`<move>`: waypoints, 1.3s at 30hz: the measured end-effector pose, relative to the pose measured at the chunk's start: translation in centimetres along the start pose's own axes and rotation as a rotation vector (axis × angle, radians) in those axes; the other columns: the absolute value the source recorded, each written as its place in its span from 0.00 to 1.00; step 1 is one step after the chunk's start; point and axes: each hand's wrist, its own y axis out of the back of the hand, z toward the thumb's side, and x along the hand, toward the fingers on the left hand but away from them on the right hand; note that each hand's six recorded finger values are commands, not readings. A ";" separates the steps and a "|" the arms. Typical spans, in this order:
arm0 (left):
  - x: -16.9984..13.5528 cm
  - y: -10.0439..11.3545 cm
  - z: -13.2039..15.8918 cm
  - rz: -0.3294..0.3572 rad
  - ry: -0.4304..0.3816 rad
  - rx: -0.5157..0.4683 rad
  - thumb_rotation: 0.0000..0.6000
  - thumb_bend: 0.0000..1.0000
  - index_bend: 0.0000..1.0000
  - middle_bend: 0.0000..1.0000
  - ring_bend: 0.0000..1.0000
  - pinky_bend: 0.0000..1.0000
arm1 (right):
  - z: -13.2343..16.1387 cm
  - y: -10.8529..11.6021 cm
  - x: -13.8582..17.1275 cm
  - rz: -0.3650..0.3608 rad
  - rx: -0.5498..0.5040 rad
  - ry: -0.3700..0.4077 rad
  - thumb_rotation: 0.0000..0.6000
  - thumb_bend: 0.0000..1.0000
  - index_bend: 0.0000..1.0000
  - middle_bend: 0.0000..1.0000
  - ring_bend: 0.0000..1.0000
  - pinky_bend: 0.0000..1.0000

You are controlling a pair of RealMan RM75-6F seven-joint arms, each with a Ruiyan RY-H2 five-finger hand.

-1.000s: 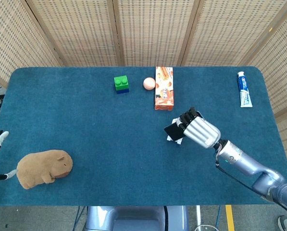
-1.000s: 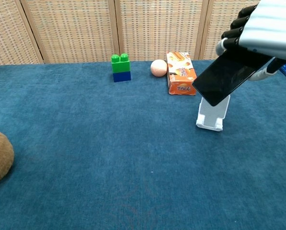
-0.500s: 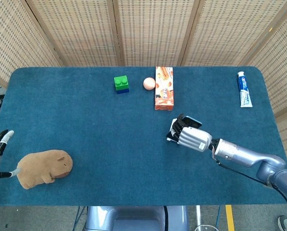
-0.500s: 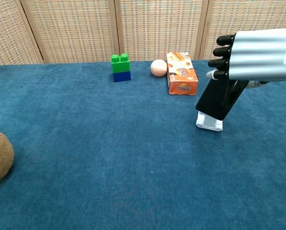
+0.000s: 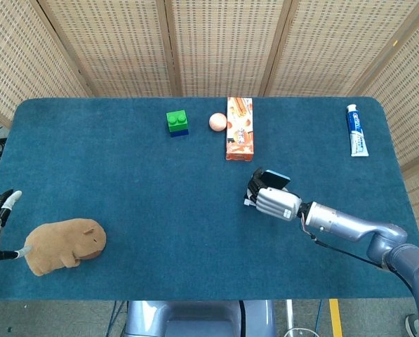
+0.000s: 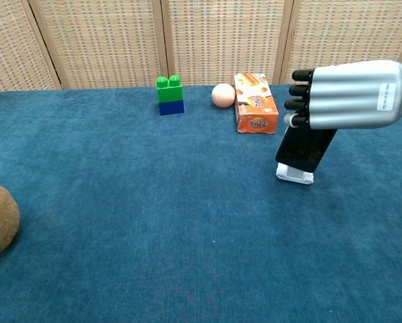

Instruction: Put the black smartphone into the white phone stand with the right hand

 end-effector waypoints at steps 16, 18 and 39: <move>0.0 0.0 -0.1 -0.009 -0.003 -0.004 1.00 0.00 0.00 0.00 0.00 0.00 | 1.1 0.1 -0.4 0.013 0.010 0.038 1.00 0.54 0.56 0.60 0.47 0.38; 0.0 0.0 -0.1 -0.008 -0.002 -0.003 1.00 0.00 0.00 0.00 0.00 0.00 | 1.1 0.2 -0.4 0.011 0.012 0.039 1.00 0.55 0.57 0.60 0.47 0.38; -0.1 0.0 -0.1 -0.015 -0.006 -0.004 1.00 0.00 0.00 0.00 0.00 0.00 | 0.6 -0.1 -0.6 0.066 0.014 0.012 1.00 0.54 0.41 0.20 0.09 0.23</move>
